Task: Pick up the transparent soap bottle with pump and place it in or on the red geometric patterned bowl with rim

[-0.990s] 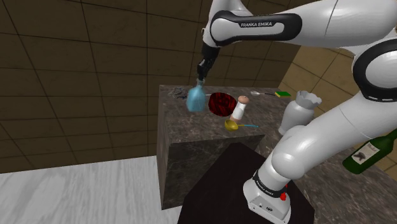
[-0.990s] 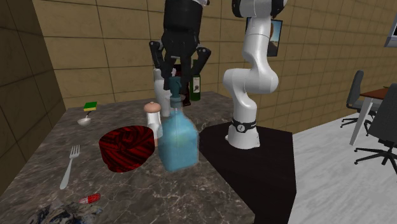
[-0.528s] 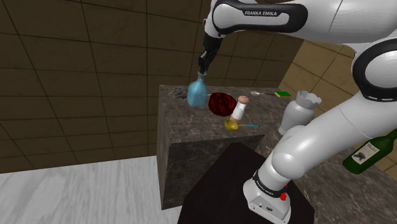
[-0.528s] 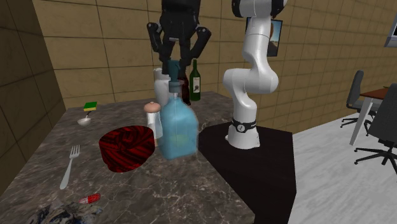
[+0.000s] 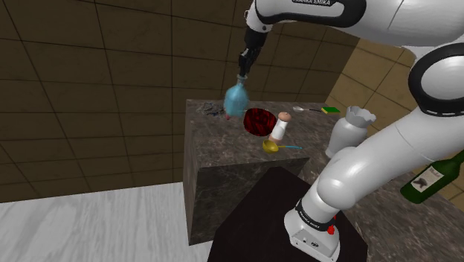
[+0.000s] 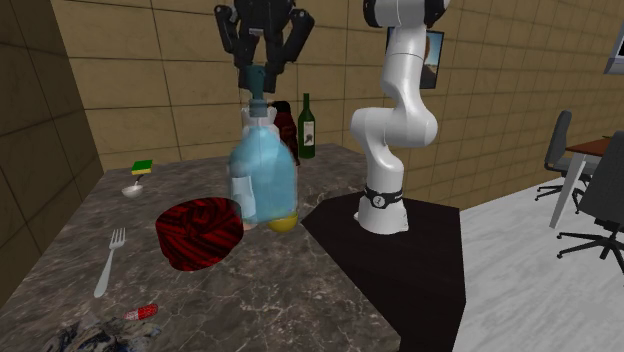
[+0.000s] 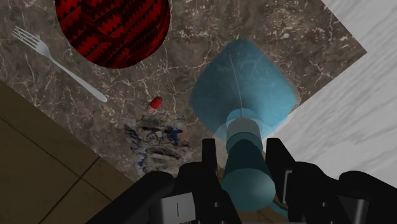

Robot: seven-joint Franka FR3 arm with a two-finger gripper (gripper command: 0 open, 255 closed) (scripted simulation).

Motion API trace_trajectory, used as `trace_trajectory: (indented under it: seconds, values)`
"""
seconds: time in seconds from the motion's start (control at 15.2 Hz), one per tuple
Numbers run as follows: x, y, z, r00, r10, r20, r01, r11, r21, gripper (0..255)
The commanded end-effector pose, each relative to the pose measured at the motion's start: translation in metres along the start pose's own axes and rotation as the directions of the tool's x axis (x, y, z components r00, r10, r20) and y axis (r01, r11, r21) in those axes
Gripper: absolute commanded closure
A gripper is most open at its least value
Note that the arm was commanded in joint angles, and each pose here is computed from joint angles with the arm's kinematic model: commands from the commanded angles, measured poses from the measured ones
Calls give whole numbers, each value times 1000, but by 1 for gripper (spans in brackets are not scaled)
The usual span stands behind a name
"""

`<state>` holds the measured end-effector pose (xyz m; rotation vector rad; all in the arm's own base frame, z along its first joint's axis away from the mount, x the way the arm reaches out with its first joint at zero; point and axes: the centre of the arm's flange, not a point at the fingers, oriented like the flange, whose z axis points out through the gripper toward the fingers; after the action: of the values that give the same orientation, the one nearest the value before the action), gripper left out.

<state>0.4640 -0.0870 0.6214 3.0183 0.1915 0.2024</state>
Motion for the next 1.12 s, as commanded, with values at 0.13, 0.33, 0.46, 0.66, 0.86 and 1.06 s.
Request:
trace_trajectory:
  seconds: [0.13, 0.33, 0.46, 0.66, 0.86, 1.06]
  values:
    - [-16, 47, -17, 1000, -1, 0, 1, 1000, 0, 255]
    - [-26, 84, -28, 1000, -1, 0, 1, 1000, 0, 255]
    - [-32, 108, -36, 1000, -1, 0, 1, 1000, 0, 255]
    - [-42, 145, -47, 1000, -1, 0, 1, 1000, 0, 255]
    - [-53, 182, -58, 1000, -1, 0, 1, 1000, 0, 255]
    - [-63, 218, -68, 1000, -1, 0, 1, 1000, 0, 255]
